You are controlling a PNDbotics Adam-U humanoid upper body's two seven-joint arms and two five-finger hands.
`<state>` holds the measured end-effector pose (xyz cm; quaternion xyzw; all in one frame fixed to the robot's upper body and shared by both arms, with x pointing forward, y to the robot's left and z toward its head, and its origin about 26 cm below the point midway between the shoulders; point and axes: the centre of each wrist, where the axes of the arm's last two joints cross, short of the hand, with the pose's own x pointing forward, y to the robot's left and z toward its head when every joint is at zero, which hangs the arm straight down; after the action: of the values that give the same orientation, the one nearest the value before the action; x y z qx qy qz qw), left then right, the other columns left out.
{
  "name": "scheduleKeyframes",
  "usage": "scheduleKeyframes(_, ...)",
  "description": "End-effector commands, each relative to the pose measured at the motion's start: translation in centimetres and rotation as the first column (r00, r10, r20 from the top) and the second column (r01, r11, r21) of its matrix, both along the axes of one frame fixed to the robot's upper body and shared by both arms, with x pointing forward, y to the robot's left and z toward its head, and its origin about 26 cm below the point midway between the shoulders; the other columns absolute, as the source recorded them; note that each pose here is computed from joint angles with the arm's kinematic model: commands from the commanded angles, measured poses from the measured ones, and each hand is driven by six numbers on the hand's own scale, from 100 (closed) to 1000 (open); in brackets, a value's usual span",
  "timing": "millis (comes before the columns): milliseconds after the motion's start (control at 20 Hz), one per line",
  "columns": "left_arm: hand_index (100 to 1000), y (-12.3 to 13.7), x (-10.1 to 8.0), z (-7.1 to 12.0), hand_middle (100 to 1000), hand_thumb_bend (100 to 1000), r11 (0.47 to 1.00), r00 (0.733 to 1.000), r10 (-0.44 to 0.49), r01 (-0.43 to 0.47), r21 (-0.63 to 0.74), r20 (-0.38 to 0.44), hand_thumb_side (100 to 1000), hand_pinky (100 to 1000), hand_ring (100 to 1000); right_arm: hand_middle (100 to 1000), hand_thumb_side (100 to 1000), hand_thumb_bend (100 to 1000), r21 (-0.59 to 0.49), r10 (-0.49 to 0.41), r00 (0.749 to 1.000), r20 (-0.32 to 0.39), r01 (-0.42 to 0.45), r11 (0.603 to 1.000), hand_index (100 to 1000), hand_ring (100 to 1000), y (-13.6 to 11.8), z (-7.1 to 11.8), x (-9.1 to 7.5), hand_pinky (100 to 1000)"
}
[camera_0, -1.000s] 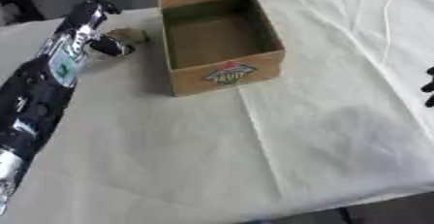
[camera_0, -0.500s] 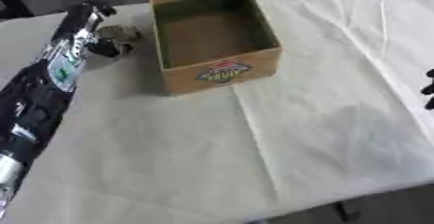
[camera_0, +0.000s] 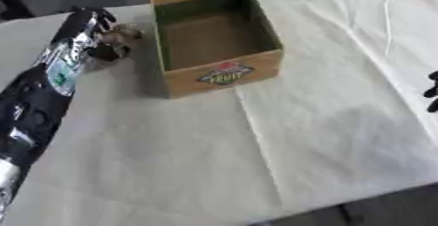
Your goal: Pick up objects on the table and place them in the box.
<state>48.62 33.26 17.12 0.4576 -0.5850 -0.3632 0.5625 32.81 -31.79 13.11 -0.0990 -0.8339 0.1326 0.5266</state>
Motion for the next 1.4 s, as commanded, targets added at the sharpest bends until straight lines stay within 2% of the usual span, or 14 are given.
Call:
scheduleKeyframes(50, 690, 1.0, -0.1, 1.1, 468, 448, 1.0, 1.0, 0.026, -0.026, 0.011, 0.006, 100, 526, 507, 599, 354, 100, -0.02, 0.003, 0.999, 0.034, -0.003, 1.0, 623, 527, -0.2, 1.1, 0.0, 379)
scheduleKeyframes(250, 612, 1.0, -0.1, 1.0, 373, 349, 0.999, 0.999, 0.033, -0.033, 0.006, 0.001, 100, 456, 430, 599, 354, 100, -0.02, 0.003, 0.999, 0.034, -0.003, 1.0, 622, 527, -0.2, 1.1, 0.0, 379)
scheduleKeyframes(550, 533, 1.0, -0.2, 1.6, 281, 311, 0.999, 0.998, 0.035, -0.034, -0.01, 0.042, 100, 381, 347, 599, 352, 100, -0.017, -0.001, 1.0, 0.03, 0.001, 1.0, 622, 528, -0.3, 0.9, 0.0, 379)
scheduleKeyframes(750, 507, 1.0, -0.5, 3.2, 246, 304, 1.0, 0.995, 0.023, -0.022, -0.018, 0.094, 100, 329, 305, 599, 347, 100, -0.015, -0.008, 1.0, 0.023, 0.009, 1.0, 622, 528, -0.5, 0.7, -0.1, 379)
scheduleKeyframes(1000, 504, 0.4, -1.0, 5.5, 241, 310, 0.999, 0.99, -0.015, 0.019, -0.028, 0.138, 100, 322, 296, 599, 346, 100, -0.012, -0.015, 1.0, 0.015, 0.015, 1.0, 622, 528, -0.7, 0.4, -0.3, 379)
scheduleKeyframes(1250, 505, -1.4, -1.3, 7.5, 241, 313, 0.995, 0.98, -0.092, 0.099, -0.031, 0.174, 100, 327, 295, 599, 345, 100, -0.011, -0.016, 1.0, 0.01, 0.016, 1.0, 622, 528, -0.8, 0.3, -0.3, 379)
scheduleKeyframes(1400, 511, -5.6, -1.0, 8.3, 247, 325, 0.974, 0.957, -0.225, 0.228, 0.006, 0.181, 100, 335, 302, 599, 345, 100, -0.009, -0.007, 1.0, 0.005, 0.007, 1.0, 622, 528, -0.7, 0.1, -0.3, 379)
